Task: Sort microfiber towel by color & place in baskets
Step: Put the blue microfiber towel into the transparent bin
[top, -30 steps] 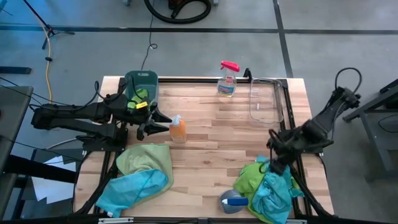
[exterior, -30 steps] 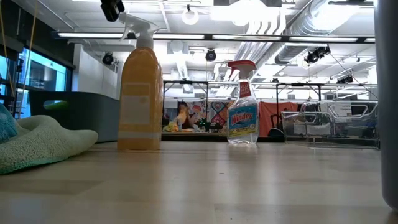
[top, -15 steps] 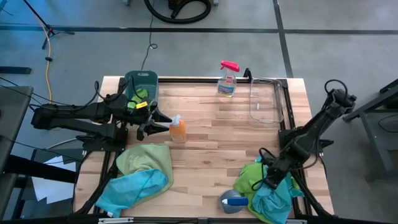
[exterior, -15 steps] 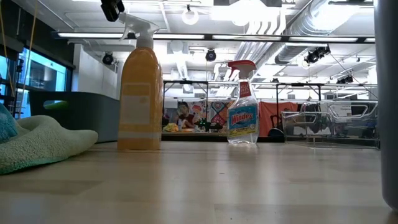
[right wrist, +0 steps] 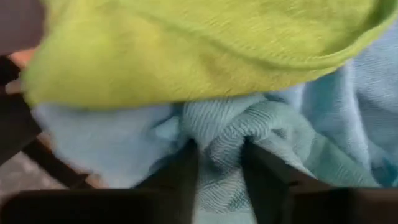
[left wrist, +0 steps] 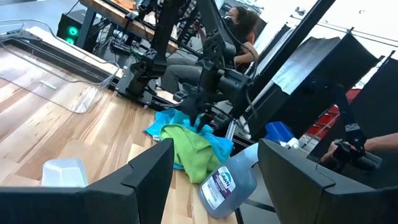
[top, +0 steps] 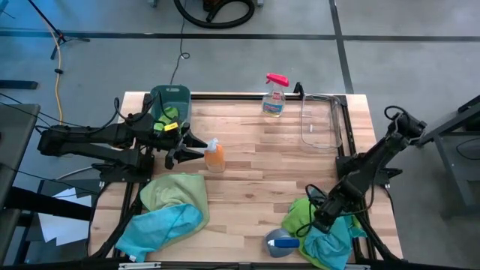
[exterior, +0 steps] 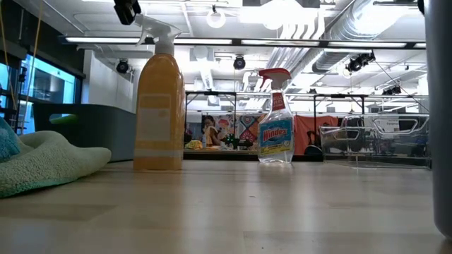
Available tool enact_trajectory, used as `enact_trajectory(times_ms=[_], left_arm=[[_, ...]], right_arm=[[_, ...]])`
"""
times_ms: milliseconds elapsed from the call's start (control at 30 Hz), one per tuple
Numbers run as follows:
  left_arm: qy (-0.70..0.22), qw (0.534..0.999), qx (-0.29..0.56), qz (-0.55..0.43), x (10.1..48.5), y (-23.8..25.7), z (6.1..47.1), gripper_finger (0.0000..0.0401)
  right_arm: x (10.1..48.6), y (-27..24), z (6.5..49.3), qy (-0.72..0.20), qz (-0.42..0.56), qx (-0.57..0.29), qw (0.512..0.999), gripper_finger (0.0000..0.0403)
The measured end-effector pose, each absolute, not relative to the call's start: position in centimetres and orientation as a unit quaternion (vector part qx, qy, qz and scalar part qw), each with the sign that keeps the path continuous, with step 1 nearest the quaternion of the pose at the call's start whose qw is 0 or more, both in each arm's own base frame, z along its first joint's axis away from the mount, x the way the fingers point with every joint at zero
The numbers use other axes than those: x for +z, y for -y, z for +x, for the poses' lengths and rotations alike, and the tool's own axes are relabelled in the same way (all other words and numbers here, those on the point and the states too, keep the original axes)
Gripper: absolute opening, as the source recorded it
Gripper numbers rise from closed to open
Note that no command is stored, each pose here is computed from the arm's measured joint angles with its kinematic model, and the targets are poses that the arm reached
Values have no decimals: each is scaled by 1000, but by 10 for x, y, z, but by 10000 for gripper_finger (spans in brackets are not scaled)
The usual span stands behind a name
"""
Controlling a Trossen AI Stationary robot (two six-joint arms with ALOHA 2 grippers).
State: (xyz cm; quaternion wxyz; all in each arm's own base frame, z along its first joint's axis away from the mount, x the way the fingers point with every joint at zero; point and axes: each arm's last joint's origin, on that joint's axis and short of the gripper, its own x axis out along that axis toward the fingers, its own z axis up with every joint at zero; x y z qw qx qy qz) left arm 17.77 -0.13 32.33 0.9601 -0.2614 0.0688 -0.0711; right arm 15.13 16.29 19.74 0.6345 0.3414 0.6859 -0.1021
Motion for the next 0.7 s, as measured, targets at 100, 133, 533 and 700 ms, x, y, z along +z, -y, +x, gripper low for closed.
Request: enact_trajectory(times_ms=[100, 133, 533, 700], left_arm=[[-69, 960, -71, -261, 323, 1, 178, 223], [-69, 960, -71, -261, 323, 1, 178, 223], [-60, 967, -46, -243, 323, 0, 178, 223], [-35, 974, -15, -222, 326, -3, 178, 223]], right_arm=[[218, -163, 151, -684, 333, -84, 643, 16], [227, -162, 151, -685, 330, -81, 645, 18], [395, -111, 117, -606, 285, -87, 738, 3], [427, -87, 119, -464, 279, -128, 831, 2]])
